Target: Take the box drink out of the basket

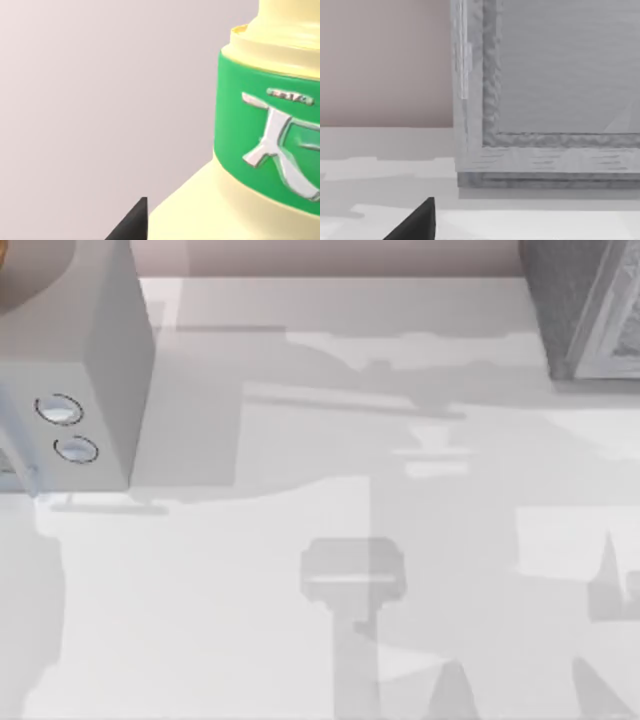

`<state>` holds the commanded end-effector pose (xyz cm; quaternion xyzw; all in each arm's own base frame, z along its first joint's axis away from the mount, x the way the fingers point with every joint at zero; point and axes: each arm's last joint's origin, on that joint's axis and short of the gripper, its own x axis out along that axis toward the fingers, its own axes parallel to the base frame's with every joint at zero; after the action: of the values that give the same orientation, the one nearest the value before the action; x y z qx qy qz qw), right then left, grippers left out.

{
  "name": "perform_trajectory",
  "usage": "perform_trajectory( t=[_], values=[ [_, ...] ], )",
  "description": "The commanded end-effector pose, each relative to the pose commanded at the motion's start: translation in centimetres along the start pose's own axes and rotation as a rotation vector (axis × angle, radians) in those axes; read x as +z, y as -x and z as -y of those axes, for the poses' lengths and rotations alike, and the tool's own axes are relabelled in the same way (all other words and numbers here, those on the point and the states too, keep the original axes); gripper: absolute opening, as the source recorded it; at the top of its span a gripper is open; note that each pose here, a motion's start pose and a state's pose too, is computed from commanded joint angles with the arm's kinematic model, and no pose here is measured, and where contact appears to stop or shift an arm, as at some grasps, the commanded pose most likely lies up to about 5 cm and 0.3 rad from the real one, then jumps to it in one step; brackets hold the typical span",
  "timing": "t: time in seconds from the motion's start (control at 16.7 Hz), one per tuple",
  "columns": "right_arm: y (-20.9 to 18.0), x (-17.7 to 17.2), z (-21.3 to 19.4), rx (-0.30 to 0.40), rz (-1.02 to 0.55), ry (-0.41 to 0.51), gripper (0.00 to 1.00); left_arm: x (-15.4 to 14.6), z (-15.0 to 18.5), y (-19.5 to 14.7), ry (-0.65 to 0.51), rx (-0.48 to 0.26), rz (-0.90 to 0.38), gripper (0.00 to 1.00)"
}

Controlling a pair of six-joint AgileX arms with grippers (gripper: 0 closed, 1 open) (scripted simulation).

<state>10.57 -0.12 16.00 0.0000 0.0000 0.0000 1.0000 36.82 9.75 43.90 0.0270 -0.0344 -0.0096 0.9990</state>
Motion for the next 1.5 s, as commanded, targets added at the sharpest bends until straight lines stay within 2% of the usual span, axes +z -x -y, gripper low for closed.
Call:
perform_trajectory(
  t=[0.18, 0.54, 0.84, 1.02, 1.2, 1.32, 1.5],
  values=[
    [0.0, 0.0, 0.0, 0.0, 0.0, 0.0, 1.0, 1.4, -0.1, 0.0, 0.027, 0.008, -0.024, 0.0],
    [0.0, 0.0, 0.0, 0.0, 0.0, 0.0, 1.0, 1.3, -0.2, -0.5, 0.052, 0.009, -0.054, 0.0],
    [0.0, 0.0, 0.0, 0.0, 0.0, 0.0, 1.0, 1.2, 0.3, 0.6, 0.057, 0.013, -0.064, 0.0],
    [0.0, 0.0, 0.0, 0.0, 0.0, 0.0, 1.0, 1.5, 2.0, 3.6, 0.059, 0.013, -0.06, 0.0],
    [0.0, 0.0, 0.0, 0.0, 0.0, 0.0, 1.0, 1.0, 4.1, 8.2, 0.057, 0.013, -0.05, 0.0],
    [0.0, 0.0, 0.0, 0.0, 0.0, 0.0, 1.0, -0.4, 5.7, 11.8, 0.056, 0.012, -0.05, 0.0],
    [0.0, 0.0, 0.0, 0.0, 0.0, 0.0, 1.0, -4.3, 7.8, 17.4, 0.057, 0.012, -0.059, 0.0]
  ],
)
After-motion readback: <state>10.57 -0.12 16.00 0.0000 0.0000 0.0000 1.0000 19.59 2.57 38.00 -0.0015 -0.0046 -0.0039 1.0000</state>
